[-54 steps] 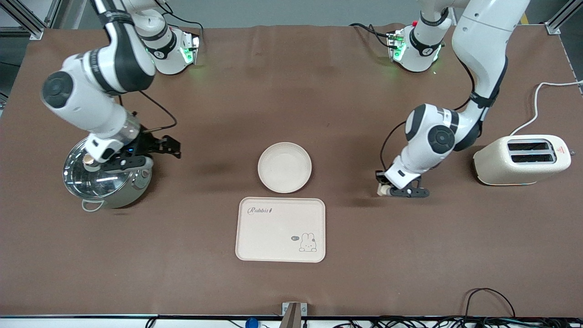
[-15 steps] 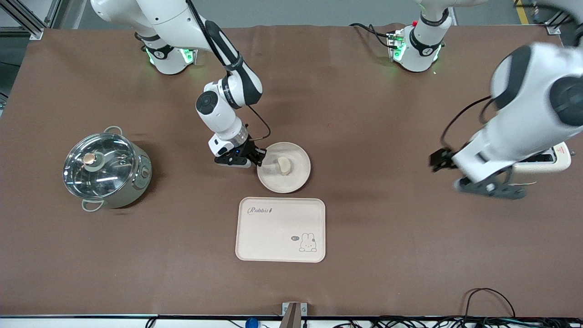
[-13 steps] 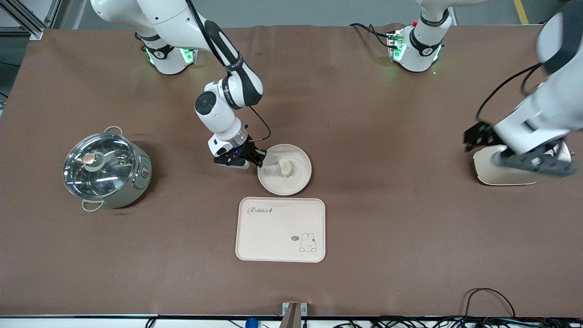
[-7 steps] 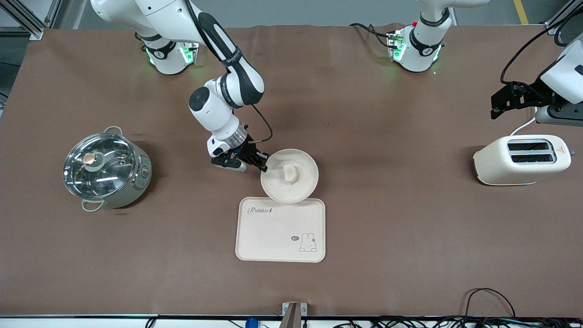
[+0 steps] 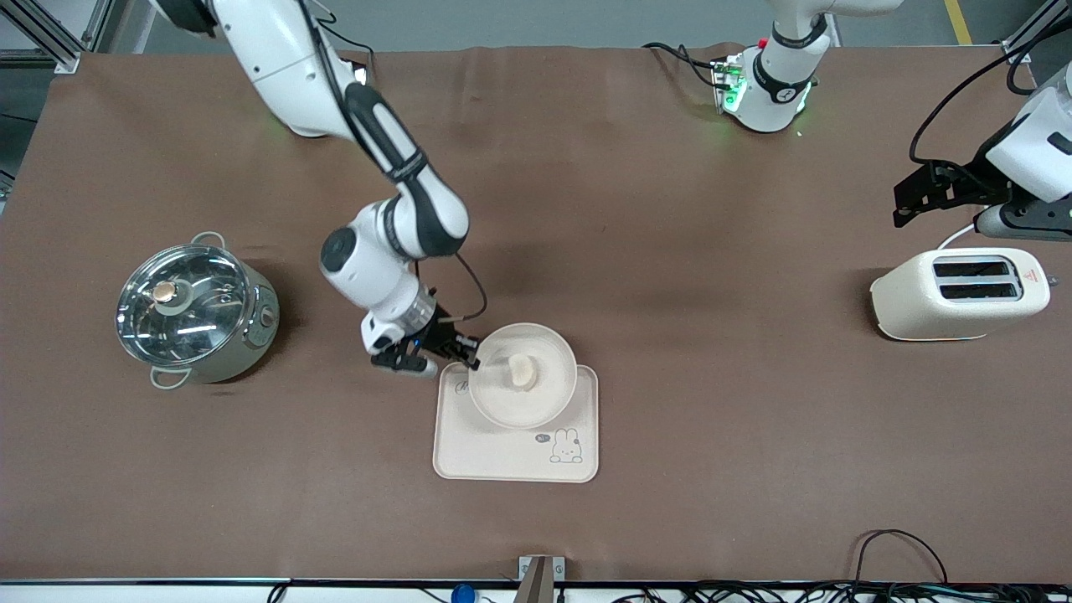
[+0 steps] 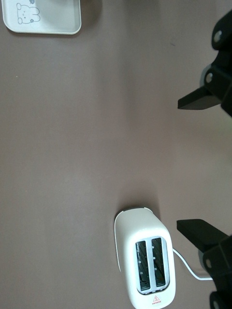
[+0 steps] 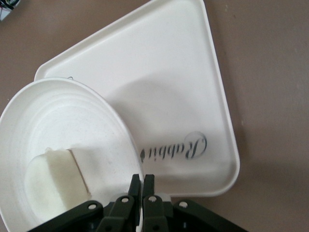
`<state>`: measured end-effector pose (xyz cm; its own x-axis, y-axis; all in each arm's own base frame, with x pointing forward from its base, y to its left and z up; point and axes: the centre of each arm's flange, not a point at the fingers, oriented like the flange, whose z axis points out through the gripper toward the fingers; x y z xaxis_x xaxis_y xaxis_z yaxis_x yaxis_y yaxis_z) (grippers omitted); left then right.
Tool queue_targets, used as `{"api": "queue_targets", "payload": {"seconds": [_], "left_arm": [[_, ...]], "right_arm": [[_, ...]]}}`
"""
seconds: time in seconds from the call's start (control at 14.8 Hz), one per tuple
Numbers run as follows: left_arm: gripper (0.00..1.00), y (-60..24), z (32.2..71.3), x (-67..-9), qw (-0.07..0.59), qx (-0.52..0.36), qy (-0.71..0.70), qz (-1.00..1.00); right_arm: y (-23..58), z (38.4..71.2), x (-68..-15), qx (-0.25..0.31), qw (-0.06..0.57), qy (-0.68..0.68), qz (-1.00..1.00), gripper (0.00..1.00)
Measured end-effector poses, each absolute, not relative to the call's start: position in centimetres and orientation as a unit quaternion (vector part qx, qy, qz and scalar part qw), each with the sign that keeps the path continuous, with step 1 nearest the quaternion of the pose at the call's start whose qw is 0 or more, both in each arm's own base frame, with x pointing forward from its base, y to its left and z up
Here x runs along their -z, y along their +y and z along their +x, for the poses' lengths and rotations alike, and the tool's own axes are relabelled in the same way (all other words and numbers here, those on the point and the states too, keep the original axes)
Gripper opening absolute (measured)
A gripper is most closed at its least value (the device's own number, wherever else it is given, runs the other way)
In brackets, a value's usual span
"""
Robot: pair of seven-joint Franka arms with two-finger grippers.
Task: Place bun in plate and plate on tray
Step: 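Set the plate onto the Rabbit tray with the right gripper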
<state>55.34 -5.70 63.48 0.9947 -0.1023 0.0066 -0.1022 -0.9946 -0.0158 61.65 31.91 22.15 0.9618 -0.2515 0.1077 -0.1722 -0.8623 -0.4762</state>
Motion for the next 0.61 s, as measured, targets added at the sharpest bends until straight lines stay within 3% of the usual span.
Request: {"api": "queue_targets", "payload": {"seconds": [0.2, 0.61], "left_arm": [[1.00, -5.4, 55.6, -63.8, 0.007, 0.015, 0.047, -0.999], [1.00, -4.9, 56.8, -63.7, -0.008, 0.043, 0.030, -0.999]], "right_arm": [[30.0, 65.9, -22.0, 0.037, 0.240, 0.063, -0.968, 0.04], [31.7, 67.4, -19.8, 0.032, 0.217, 0.014, -0.976, 0.04]]}}
